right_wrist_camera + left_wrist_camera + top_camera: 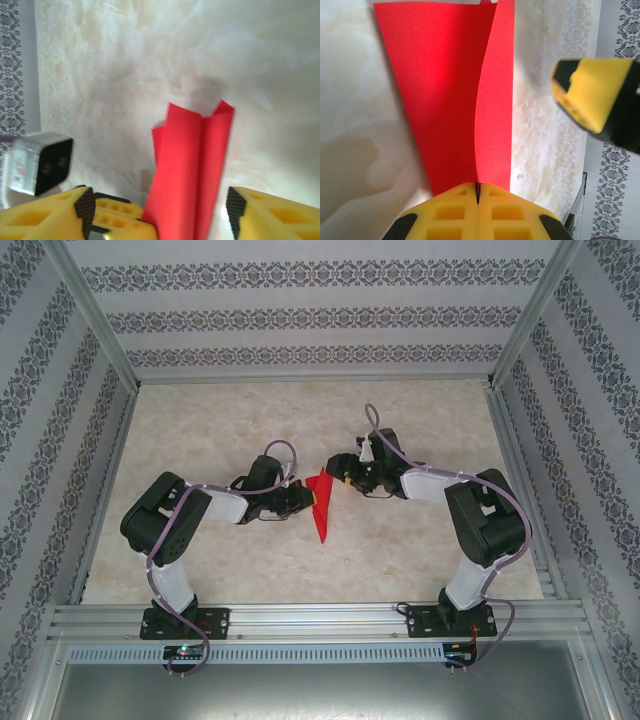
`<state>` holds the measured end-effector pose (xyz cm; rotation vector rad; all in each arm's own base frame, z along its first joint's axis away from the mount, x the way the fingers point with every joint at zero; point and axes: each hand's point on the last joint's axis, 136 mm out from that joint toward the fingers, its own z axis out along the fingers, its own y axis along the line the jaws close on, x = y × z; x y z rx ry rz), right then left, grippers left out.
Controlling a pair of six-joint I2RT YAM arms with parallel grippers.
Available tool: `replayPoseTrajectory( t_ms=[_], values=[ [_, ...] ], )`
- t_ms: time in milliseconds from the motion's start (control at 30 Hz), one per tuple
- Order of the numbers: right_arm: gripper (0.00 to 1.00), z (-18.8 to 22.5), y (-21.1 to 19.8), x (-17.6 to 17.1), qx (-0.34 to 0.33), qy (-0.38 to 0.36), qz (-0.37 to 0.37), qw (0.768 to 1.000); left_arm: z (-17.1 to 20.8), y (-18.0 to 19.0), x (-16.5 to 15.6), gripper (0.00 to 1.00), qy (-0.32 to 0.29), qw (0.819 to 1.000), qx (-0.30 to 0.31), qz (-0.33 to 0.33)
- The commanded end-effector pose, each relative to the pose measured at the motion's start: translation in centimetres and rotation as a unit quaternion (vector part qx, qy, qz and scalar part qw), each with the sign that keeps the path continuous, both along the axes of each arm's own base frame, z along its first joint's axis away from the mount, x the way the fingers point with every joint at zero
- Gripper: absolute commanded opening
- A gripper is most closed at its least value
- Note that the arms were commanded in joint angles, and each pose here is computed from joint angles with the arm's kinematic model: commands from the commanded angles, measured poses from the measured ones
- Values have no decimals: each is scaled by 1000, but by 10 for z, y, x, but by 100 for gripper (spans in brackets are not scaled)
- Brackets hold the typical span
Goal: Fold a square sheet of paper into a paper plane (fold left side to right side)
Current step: Fold the wing for the fifth time at the center of the table.
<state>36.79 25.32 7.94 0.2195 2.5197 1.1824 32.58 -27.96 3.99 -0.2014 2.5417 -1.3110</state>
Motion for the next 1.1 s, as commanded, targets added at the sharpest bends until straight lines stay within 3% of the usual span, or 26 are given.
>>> replayPoseTrajectory(
  t_ms=[0, 433, 1067],
  values=[
    [76, -4, 3, 9, -19, 13, -10, 1000, 4, 2, 6, 0, -16, 1000, 11, -3],
    [75, -28, 32, 15, -17, 46, 12, 999, 8, 3, 5, 0, -20, 1000, 16, -7],
    [69, -68, 22, -2, -76, 111, 24, 991, -1, 4, 13, 0, -34, 996, 68, -39]
  ],
)
